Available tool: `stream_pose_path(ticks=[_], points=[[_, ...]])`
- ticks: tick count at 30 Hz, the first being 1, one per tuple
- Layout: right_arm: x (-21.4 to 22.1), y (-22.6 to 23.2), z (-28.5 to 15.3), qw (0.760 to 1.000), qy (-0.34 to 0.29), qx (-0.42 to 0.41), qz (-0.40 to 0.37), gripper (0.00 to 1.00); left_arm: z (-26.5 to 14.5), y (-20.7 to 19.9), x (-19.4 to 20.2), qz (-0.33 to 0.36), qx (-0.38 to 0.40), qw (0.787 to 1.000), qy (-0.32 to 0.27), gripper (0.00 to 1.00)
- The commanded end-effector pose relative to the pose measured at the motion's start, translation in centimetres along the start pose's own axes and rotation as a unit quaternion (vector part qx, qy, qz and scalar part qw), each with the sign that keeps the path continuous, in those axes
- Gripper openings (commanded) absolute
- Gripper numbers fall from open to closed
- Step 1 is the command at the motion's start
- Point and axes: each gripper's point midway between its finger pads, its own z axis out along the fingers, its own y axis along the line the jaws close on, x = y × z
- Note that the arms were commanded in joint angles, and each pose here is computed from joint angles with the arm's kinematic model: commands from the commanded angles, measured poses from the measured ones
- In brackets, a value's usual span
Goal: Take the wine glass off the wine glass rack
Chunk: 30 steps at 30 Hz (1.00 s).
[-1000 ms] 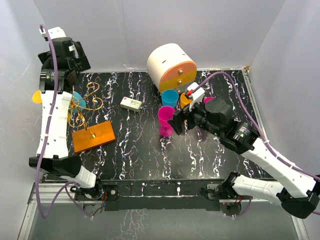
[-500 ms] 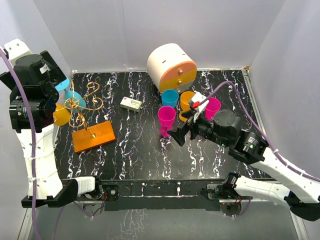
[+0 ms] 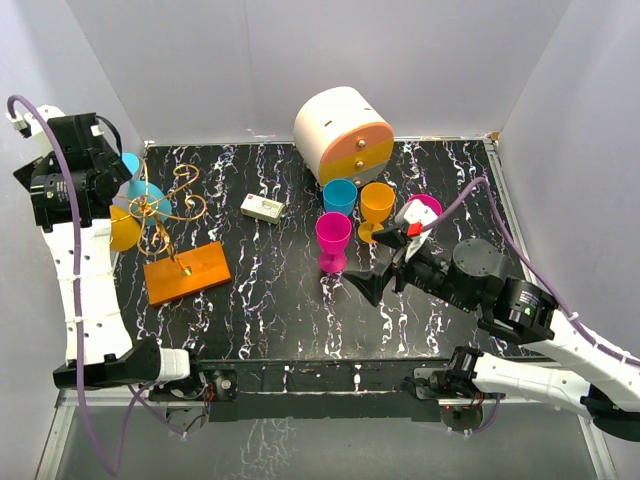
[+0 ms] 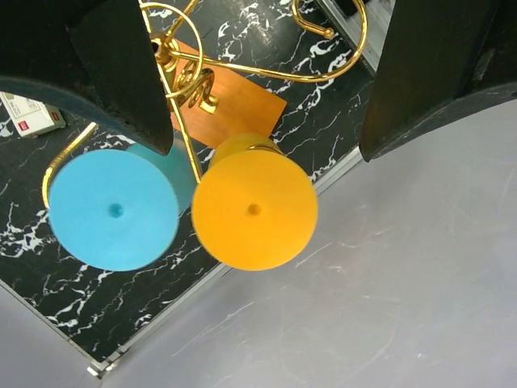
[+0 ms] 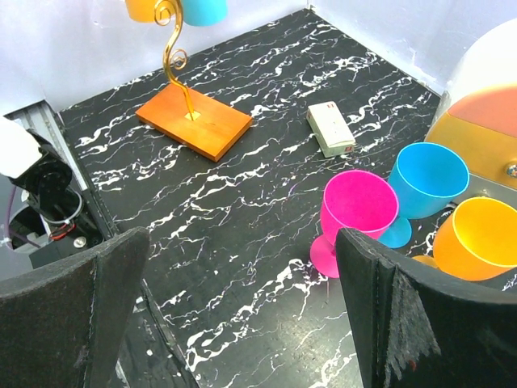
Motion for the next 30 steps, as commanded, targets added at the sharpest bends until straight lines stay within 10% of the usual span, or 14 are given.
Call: stream_pose_path(ticks=[1,30], points=[[-2.0,0.3,-0.6,0.999,-0.044,-0.001,-0.007,0.98,-0.3,1.9,0.8,-0.033,-0.016,0.999,0.011,0.99],[-2.1,0.9,-1.4,0.998,-0.062,-0.001,-0.014,0.98,3.8,1.1,1.9,-0.057,-0.002,0.997,0.049,0.99]])
